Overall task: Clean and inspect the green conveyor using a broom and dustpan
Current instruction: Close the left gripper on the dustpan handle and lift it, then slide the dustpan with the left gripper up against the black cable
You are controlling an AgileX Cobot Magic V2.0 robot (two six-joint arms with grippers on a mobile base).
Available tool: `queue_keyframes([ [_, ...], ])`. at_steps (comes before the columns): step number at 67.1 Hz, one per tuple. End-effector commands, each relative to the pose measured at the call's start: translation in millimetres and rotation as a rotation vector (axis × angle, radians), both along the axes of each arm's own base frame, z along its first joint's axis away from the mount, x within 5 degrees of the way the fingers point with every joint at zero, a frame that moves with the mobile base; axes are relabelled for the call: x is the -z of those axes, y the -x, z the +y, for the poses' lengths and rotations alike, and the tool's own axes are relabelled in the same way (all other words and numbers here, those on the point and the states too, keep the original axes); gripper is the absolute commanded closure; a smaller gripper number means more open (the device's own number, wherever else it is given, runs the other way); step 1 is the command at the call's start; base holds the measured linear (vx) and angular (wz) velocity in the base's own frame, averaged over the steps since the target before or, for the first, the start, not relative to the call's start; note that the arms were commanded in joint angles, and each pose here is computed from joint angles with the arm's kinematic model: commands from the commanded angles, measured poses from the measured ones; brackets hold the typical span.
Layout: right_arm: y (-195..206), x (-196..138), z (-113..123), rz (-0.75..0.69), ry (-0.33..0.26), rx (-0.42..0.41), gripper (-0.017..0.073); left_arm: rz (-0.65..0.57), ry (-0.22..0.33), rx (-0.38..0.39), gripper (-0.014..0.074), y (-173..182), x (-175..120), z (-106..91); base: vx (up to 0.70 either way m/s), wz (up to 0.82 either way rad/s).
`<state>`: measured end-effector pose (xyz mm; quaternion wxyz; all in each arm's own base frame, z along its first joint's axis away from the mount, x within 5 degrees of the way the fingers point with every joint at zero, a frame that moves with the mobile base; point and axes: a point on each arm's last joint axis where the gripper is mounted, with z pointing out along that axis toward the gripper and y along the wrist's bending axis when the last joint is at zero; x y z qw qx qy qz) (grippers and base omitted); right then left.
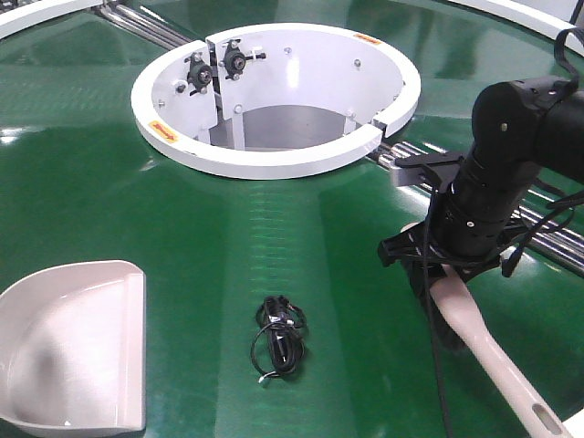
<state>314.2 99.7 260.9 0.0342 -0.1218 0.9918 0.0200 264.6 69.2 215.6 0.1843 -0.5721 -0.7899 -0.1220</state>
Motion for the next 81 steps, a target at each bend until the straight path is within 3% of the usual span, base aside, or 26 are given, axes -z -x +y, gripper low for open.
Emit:
queue_keyframes([
  [1, 3, -23, -3, -0.07, -0.017, 0.005, 0.0568, -0.052, -0.042, -0.08, 0.0619, 2, -17, 2.5, 0.0, 0.0],
  [16, 3, -23, -3, -0.07, -0.017, 0.005, 0.0568, -0.102, -0.023, -0.036, 0.0618, 0, -32, -4.5, 0.0, 0.0],
  [31, 3, -23, -3, -0.07, -0.017, 0.005, 0.0568, -0.175, 0.008, 0.027, 0.0618, -10, -49, -25.7, 0.0, 0.0],
  [54, 3, -23, -3, -0.07, -0.017, 0.005, 0.0568, -0.153, 0.032, 0.182, 0.0618, -14, -47, -61.6, 0.0, 0.0],
  [81, 3, -23, -3, -0.07, -0.017, 0.005, 0.0568, -0.14, 0.052, 0.277, 0.0618, -14, -42, -95.6, 0.0, 0.0],
])
